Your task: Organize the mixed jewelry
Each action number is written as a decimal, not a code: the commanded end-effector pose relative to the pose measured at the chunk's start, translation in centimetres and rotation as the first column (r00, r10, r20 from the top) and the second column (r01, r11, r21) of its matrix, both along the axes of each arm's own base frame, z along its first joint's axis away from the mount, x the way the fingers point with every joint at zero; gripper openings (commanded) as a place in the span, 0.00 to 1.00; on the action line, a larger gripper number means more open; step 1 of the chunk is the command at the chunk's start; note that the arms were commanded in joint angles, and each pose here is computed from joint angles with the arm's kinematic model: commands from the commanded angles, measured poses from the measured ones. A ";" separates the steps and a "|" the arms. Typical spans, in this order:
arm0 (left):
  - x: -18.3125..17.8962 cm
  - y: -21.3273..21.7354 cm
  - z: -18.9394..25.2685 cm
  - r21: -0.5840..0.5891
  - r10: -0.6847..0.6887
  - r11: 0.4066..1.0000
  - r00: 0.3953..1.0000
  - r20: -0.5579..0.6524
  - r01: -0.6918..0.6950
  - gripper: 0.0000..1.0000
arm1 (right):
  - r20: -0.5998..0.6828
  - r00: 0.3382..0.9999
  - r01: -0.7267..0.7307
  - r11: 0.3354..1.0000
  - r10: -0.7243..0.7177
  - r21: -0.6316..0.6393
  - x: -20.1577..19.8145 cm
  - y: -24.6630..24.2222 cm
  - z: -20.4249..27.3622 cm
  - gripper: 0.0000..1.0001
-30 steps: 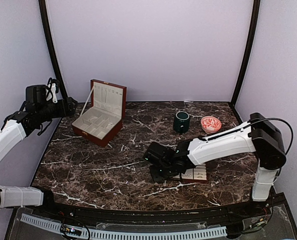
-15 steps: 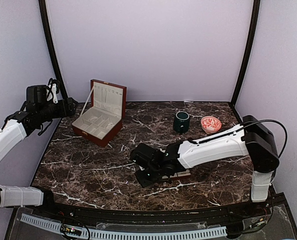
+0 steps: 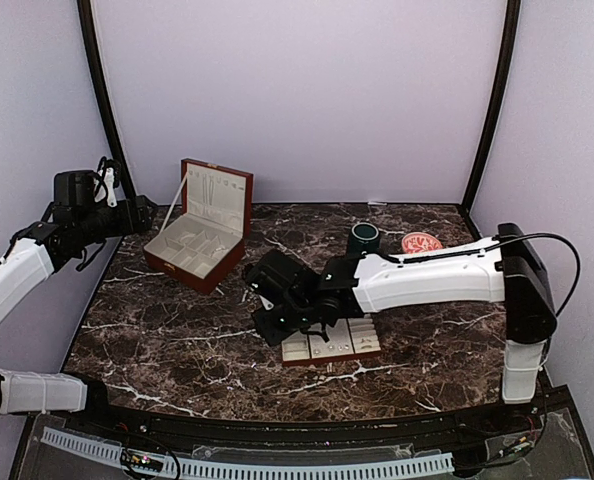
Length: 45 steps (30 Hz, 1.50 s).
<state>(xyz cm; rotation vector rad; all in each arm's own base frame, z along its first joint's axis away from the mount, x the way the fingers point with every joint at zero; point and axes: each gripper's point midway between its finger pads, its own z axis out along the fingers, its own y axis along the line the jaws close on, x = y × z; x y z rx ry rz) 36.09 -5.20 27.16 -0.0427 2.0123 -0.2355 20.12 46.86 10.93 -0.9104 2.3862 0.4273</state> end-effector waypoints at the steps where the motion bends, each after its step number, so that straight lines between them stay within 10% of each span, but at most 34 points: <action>1: -0.1 -0.4 -0.4 -0.021 -0.020 1.000 1.000 -0.003 0.020 0.97 | 0.106 0.994 -0.017 0.999 0.022 -0.049 4.1 0.7 -0.6 0.37; 16: 0.1 -0.8 -0.9 -0.038 -0.037 0.999 0.999 -0.026 0.036 0.97 | 0.129 0.988 -0.079 0.994 0.088 -0.077 11.2 4.6 -4.8 0.31; 45: 0.1 -1.8 -1.1 -0.084 -0.077 0.994 0.997 -0.029 0.074 0.97 | 0.105 0.990 -0.081 0.992 0.091 -0.097 13.1 4.8 -8.4 0.10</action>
